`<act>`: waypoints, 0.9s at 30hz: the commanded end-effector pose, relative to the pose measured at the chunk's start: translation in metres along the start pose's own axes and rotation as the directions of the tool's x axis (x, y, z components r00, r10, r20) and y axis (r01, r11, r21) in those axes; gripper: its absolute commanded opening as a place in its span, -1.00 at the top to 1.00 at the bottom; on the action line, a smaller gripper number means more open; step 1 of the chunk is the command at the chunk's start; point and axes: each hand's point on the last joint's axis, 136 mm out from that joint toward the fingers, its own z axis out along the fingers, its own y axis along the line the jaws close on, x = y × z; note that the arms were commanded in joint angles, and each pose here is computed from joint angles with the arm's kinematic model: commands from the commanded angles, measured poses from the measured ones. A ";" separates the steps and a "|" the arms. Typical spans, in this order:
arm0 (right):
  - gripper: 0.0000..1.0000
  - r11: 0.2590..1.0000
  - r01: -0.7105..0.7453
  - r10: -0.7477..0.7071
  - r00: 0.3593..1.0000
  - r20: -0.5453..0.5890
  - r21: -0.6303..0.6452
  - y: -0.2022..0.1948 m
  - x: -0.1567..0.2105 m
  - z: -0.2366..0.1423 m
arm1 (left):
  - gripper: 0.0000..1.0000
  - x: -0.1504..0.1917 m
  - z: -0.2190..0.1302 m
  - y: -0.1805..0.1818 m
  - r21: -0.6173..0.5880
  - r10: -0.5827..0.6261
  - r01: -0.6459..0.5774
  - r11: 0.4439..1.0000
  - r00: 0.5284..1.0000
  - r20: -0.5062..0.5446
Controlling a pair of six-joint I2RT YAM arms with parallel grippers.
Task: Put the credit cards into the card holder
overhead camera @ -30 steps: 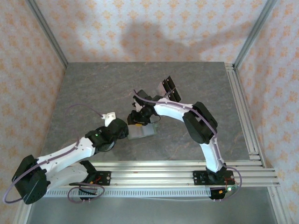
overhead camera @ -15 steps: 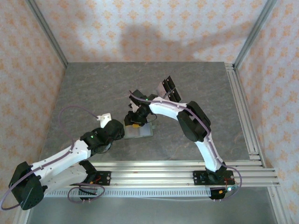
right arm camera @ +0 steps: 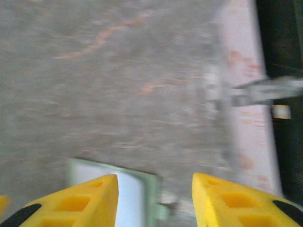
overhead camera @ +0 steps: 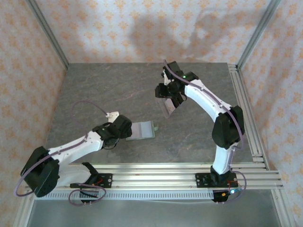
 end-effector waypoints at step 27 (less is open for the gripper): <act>0.32 0.919 0.184 -0.112 0.970 -0.217 0.350 -0.077 0.023 0.062 | -0.99 -0.040 0.016 -0.006 -0.067 0.014 -0.013 0.998 1.000 0.017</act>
